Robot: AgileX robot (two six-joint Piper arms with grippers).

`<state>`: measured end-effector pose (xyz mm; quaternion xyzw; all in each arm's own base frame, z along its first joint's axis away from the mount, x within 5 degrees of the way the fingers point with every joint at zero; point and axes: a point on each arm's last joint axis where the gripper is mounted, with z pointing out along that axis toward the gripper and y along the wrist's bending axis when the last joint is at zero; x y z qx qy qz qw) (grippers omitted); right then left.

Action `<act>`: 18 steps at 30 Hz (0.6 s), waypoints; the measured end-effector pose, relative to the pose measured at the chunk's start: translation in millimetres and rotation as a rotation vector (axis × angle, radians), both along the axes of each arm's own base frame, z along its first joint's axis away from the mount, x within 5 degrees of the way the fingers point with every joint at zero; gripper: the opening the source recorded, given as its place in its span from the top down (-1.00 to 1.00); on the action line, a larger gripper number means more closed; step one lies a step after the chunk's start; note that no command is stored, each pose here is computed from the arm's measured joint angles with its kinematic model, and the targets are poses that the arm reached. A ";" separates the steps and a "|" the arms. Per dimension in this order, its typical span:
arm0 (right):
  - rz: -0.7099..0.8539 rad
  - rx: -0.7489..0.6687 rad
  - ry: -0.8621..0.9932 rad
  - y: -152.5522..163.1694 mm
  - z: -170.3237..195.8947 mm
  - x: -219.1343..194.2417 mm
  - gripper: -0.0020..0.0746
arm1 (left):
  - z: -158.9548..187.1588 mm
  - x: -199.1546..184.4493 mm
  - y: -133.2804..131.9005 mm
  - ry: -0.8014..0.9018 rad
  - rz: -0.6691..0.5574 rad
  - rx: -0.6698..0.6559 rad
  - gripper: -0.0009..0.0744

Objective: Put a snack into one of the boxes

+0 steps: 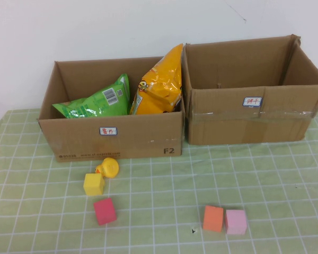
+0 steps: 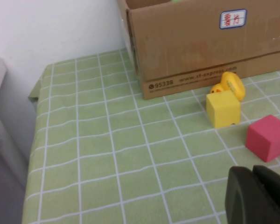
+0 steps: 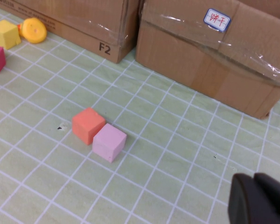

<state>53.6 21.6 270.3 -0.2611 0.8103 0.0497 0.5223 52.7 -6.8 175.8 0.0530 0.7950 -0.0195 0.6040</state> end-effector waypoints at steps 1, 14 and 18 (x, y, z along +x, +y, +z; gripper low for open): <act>0.000 0.000 0.000 0.0 0.0 0.0 0.95 | 0.0 0.0 0.2 0.000 0.004 0.000 0.98; 0.000 0.000 0.000 0.0 0.0 0.0 0.95 | 0.1 -0.2 2.7 0.003 0.040 -0.009 0.98; 0.000 0.000 0.000 0.0 0.0 0.0 0.95 | -0.1 -0.2 3.1 0.006 0.046 -0.016 0.98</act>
